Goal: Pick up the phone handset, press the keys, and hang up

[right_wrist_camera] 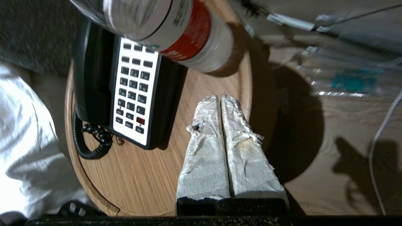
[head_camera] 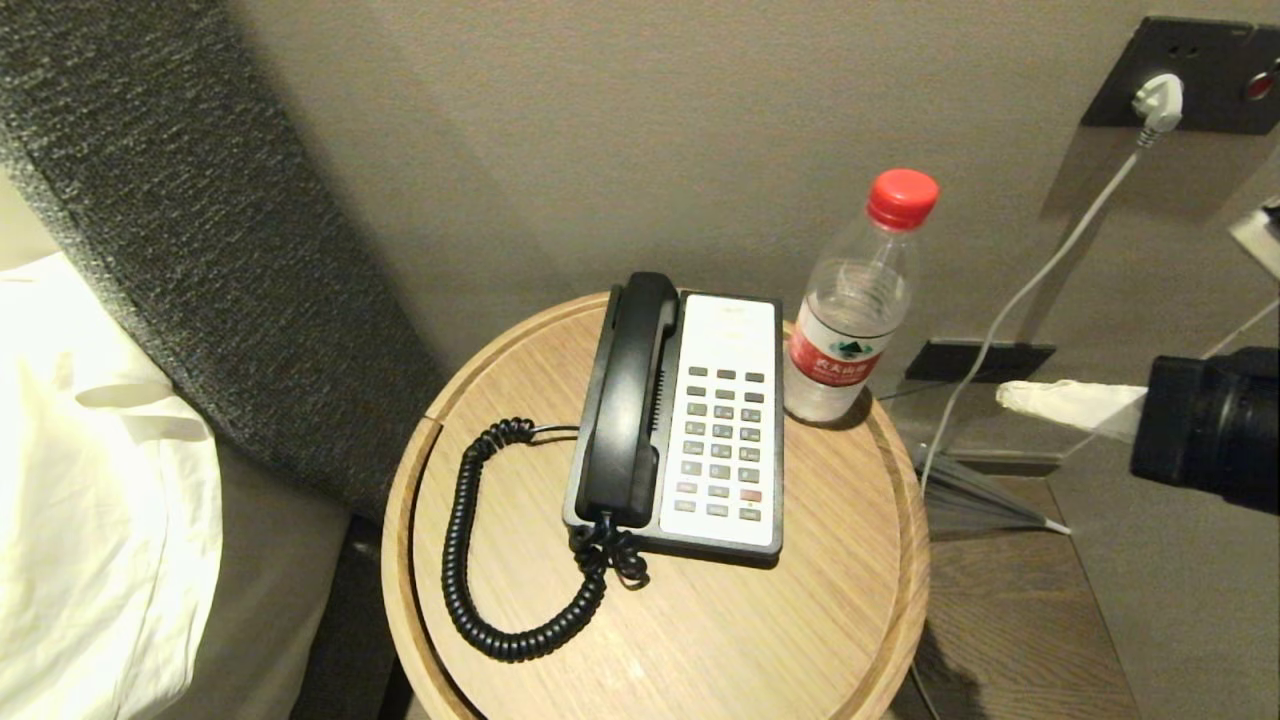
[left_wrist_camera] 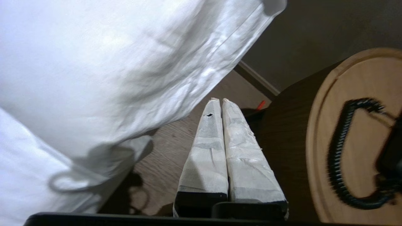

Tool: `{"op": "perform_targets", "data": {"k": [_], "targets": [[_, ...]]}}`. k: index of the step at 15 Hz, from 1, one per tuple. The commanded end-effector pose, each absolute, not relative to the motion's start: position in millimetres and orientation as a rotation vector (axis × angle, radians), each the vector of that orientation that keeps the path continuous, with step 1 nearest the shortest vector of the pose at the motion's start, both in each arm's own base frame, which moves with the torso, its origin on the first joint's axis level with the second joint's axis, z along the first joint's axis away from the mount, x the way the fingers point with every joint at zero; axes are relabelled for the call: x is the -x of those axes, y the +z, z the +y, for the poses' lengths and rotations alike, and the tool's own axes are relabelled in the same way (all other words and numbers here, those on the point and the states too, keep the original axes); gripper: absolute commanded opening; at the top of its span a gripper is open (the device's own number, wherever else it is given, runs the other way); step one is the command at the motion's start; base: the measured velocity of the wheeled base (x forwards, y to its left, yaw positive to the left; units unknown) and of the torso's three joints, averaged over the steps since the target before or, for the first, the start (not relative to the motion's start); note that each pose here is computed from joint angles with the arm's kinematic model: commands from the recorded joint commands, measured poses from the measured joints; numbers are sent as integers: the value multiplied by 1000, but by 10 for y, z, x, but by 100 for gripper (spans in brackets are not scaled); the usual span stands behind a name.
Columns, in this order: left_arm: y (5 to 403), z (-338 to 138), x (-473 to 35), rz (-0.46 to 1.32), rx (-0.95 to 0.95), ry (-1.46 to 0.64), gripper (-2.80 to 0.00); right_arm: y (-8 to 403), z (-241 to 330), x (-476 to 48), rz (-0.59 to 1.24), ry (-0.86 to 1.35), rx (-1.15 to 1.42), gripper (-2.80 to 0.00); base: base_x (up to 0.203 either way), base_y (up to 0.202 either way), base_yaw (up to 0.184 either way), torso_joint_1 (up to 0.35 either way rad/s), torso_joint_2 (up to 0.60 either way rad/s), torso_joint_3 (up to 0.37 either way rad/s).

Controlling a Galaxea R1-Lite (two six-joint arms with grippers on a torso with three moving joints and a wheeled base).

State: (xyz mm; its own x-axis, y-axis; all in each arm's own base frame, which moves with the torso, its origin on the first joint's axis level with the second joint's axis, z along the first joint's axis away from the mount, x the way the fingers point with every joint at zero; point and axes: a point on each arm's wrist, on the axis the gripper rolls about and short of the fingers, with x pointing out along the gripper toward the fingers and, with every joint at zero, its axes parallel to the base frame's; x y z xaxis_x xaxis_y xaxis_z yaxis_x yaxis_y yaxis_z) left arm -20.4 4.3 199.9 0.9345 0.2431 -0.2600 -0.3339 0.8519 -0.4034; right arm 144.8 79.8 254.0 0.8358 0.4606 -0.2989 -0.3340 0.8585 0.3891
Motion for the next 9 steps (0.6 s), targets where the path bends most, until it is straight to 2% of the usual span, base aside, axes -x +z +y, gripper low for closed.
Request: {"op": "perform_targets", "data": {"k": [1, 4, 7, 9], "targets": [[1682, 31, 373, 181, 321, 283, -280, 2604, 587, -1189, 309, 404, -365, -280, 0, 0, 0, 0, 0, 0], [1358, 18, 305, 226, 103, 158, -280, 2600, 397, -929, 230, 369, -390, -280, 0, 0, 0, 0, 0, 0], [1017, 19, 188, 248, 4, 122, -280, 2573, 279, -713, 166, 353, -405, -280, 0, 0, 0, 0, 0, 0], [866, 14, 240, 160, -51, 80, -280, 2564, 244, -628, 147, 356, -410, -280, 0, 0, 0, 0, 0, 0]]}}
